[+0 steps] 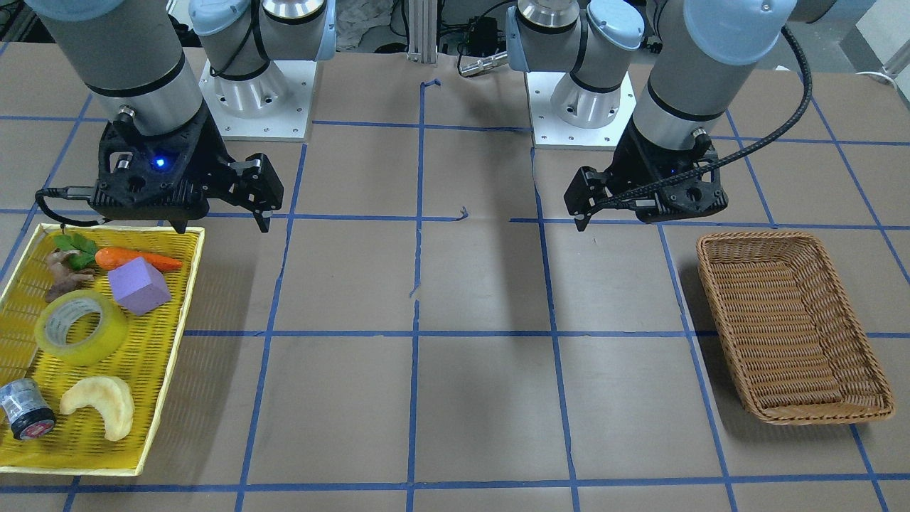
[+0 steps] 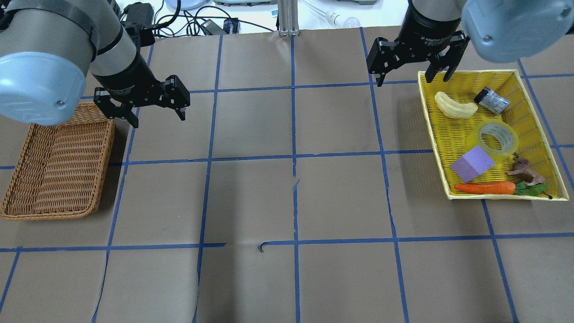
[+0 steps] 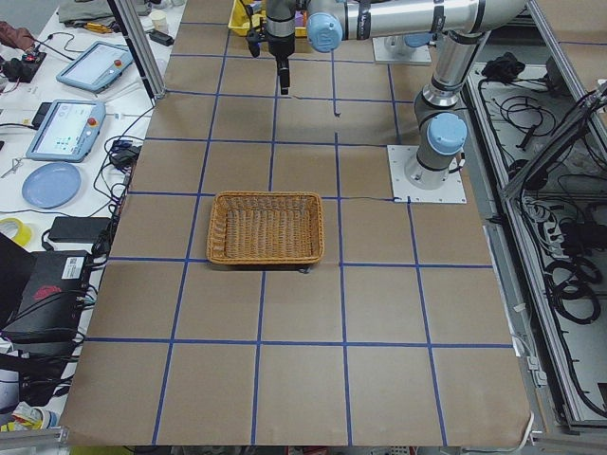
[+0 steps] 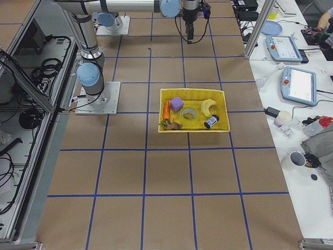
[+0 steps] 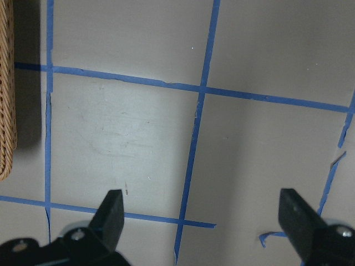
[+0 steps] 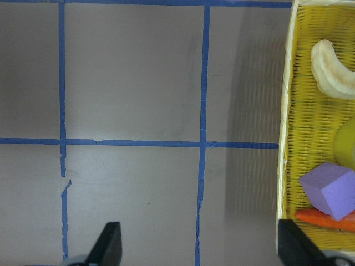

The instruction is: Transfer tape with both arms

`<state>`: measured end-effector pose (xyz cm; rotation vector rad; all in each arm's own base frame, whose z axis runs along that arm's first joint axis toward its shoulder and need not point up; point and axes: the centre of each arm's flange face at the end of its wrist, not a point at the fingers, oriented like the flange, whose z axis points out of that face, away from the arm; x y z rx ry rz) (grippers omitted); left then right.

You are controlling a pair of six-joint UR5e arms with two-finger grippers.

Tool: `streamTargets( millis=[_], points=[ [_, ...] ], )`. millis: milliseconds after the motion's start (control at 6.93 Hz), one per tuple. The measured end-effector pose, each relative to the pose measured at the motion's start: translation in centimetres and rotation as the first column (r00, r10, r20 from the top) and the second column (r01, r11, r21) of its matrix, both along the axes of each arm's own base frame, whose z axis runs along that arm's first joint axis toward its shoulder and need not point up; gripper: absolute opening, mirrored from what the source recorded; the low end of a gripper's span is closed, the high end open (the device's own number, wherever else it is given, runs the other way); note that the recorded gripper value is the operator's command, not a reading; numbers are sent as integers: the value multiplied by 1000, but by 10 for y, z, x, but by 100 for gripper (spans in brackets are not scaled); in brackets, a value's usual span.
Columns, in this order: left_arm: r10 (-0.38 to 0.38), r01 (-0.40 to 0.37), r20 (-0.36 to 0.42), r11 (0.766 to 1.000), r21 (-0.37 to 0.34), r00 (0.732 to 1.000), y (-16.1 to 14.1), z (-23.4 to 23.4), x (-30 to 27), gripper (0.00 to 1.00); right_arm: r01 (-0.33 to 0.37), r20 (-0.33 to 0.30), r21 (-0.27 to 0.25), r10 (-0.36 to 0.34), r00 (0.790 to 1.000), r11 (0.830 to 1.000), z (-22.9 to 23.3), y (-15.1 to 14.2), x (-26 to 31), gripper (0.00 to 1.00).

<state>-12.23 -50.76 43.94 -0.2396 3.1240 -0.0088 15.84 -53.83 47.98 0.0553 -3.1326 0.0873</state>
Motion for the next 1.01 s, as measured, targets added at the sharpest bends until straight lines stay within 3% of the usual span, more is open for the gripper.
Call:
streamTargets(
  millis=[722,1010],
  points=[
    [1,-1,0,1000,-3,1000,0,0,0,100,-7,-1,-3,7,1000,1000,2,-5,-7,100],
    [1,-1,0,1000,-4,1000,-1,1,0,100,-56,-6,2,56,998,998,-1,-18,-45,100]
  ],
)
